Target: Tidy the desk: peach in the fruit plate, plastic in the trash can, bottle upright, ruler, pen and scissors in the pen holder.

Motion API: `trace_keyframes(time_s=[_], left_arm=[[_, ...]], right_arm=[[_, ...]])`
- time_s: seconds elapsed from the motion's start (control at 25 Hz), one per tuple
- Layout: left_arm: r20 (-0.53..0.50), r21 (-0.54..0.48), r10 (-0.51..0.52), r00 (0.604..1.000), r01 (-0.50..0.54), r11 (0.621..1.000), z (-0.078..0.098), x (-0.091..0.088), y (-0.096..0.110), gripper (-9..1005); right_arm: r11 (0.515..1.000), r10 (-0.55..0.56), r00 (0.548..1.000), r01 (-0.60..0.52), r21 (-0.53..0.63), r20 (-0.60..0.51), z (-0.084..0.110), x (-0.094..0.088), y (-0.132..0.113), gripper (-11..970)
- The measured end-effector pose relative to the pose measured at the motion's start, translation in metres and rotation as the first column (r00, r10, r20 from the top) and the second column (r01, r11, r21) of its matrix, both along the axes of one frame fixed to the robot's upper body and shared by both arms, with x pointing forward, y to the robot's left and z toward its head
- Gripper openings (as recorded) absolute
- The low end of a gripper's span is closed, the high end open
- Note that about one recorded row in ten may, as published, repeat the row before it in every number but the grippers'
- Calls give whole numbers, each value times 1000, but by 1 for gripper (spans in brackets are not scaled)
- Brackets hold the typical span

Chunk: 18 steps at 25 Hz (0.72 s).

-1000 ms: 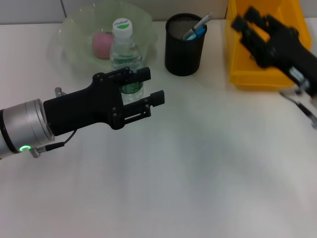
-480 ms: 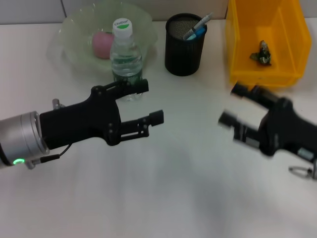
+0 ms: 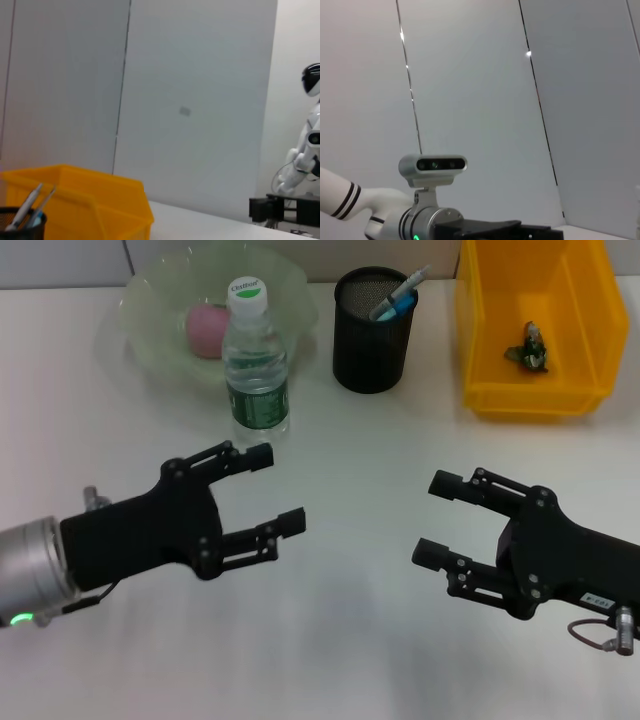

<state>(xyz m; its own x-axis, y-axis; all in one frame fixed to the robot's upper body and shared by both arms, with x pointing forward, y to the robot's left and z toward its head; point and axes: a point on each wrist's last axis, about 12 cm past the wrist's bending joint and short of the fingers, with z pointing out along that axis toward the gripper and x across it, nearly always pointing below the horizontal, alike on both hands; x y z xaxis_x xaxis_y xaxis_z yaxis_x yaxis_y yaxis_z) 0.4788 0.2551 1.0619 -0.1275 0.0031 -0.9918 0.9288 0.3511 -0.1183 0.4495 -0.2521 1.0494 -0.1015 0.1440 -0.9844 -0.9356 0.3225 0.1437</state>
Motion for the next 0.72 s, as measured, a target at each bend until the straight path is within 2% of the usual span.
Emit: trace_keyframes(time_s=[0.2, 0.36, 0.44, 0.72], left_arm=[[-15, 2, 7, 1000, -6, 1000, -5, -9, 4, 802], [-19, 1, -30, 999, 30, 1000, -11, -22, 3, 802], [-6, -17, -59, 998, 59, 998, -13, -31, 3, 802], [-18, -49, -59, 998, 59, 997, -15, -44, 7, 802]], right_arm=[[1000, 12, 1000, -12, -1, 2, 1, 2, 2, 725], [1000, 19, 1000, -19, -6, 0, 0, 3, 5, 725], [1000, 23, 1000, -23, -6, -2, 0, 3, 6, 724], [999, 34, 999, -35, -5, -22, -3, 0, 9, 725]])
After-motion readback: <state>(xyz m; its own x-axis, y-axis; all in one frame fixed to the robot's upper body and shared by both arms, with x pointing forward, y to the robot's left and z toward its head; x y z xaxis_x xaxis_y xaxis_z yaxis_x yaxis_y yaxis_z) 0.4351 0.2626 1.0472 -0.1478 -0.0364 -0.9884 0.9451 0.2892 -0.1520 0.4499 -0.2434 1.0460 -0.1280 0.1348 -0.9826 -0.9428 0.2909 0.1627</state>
